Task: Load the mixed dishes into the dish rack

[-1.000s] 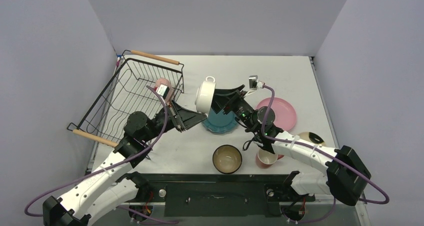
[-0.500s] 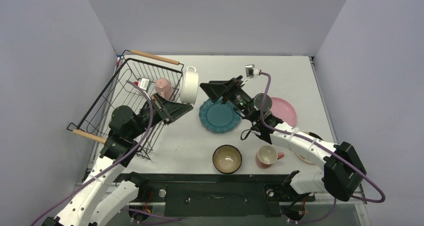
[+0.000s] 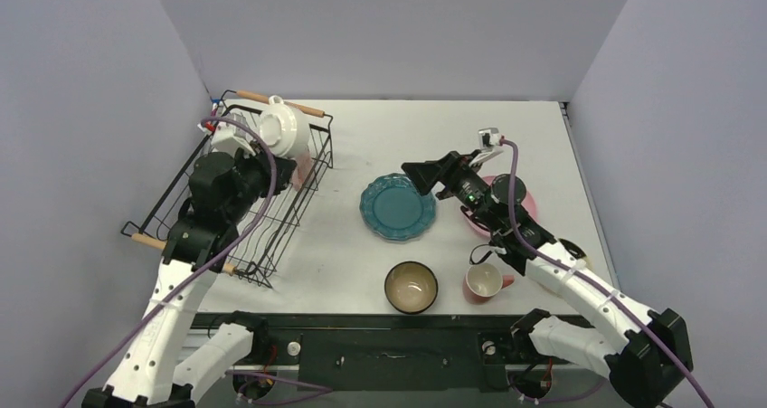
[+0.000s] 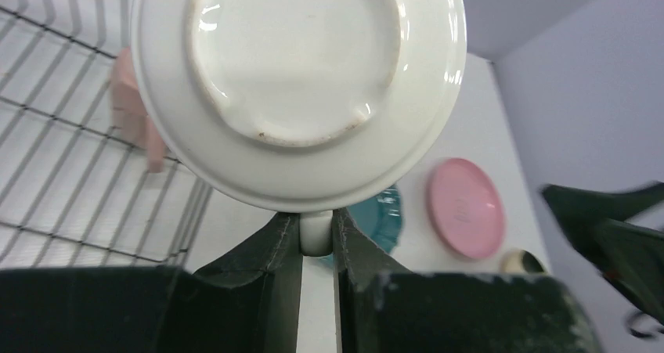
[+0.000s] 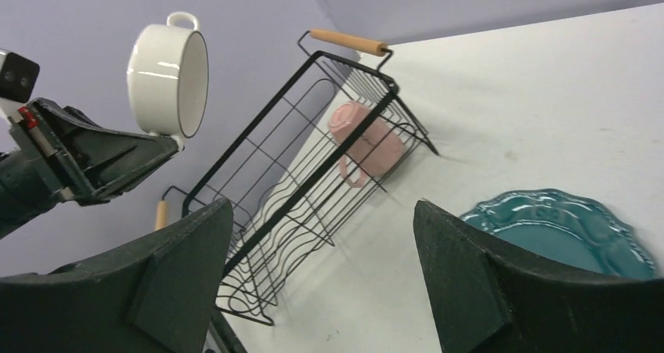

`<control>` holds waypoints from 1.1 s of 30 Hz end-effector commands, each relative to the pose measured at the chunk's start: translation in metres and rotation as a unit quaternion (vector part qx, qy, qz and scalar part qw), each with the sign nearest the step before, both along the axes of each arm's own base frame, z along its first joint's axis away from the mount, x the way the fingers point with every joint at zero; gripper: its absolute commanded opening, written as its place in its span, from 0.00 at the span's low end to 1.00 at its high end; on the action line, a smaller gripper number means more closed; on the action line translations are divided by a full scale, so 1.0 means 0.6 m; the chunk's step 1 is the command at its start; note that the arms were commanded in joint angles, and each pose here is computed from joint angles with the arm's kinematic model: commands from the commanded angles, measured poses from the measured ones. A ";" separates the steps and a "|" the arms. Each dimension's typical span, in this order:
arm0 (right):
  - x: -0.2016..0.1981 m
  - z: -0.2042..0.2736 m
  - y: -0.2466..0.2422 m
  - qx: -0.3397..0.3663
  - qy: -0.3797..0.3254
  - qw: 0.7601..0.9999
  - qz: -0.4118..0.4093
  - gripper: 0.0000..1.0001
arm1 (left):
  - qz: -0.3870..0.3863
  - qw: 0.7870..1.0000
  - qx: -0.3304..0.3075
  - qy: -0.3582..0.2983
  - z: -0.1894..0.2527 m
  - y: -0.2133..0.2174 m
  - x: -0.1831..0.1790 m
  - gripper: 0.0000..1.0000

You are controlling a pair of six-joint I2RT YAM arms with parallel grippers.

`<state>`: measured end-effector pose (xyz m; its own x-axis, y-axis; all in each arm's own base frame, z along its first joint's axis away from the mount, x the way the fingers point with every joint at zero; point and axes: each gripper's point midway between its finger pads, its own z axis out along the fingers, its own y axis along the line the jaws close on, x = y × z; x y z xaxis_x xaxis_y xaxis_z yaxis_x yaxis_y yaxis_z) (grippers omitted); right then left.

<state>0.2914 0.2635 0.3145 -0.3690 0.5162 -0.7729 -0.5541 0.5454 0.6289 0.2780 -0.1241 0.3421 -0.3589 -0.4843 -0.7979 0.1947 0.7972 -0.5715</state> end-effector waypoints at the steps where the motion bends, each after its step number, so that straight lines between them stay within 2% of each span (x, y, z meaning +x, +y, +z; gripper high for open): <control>1: -0.011 -0.019 -0.049 -0.036 -0.001 0.999 -0.020 0.80 | 0.132 0.984 0.113 -0.036 0.004 0.096 0.064 0.00; 7: -0.030 -0.032 -0.091 -0.047 -0.003 0.998 -0.047 0.80 | 0.200 0.968 0.153 -0.021 -0.027 0.153 0.121 0.00; 14: -0.039 -0.029 -0.122 -0.044 -0.002 0.997 -0.068 0.80 | 0.270 0.947 0.169 0.029 -0.108 0.226 0.188 0.00; 18: -0.044 -0.026 -0.128 -0.052 -0.006 0.997 -0.065 0.80 | 0.284 0.940 0.180 0.057 -0.161 0.244 0.216 0.00; 20: -0.045 -0.028 -0.132 -0.059 -0.003 0.996 -0.061 0.80 | 0.282 0.940 0.181 0.060 -0.179 0.244 0.234 0.00; 26: -0.040 -0.020 -0.146 -0.070 -0.010 0.996 -0.060 0.80 | 0.251 0.936 0.238 0.071 -0.231 0.258 0.266 0.00; 30: -0.036 -0.030 -0.156 -0.075 -0.006 0.995 -0.063 0.80 | 0.248 0.929 0.256 0.097 -0.273 0.294 0.266 0.00; 33: -0.035 -0.038 -0.155 -0.079 -0.002 0.995 -0.055 0.79 | 0.211 0.929 0.277 0.122 -0.318 0.313 0.264 0.00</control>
<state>0.2732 0.1688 0.2750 -0.3424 0.4412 -0.8295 -0.4289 0.7121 0.5558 0.4091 0.0411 0.1259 -0.5287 -0.2408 -0.8139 -0.3407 0.9385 -0.0564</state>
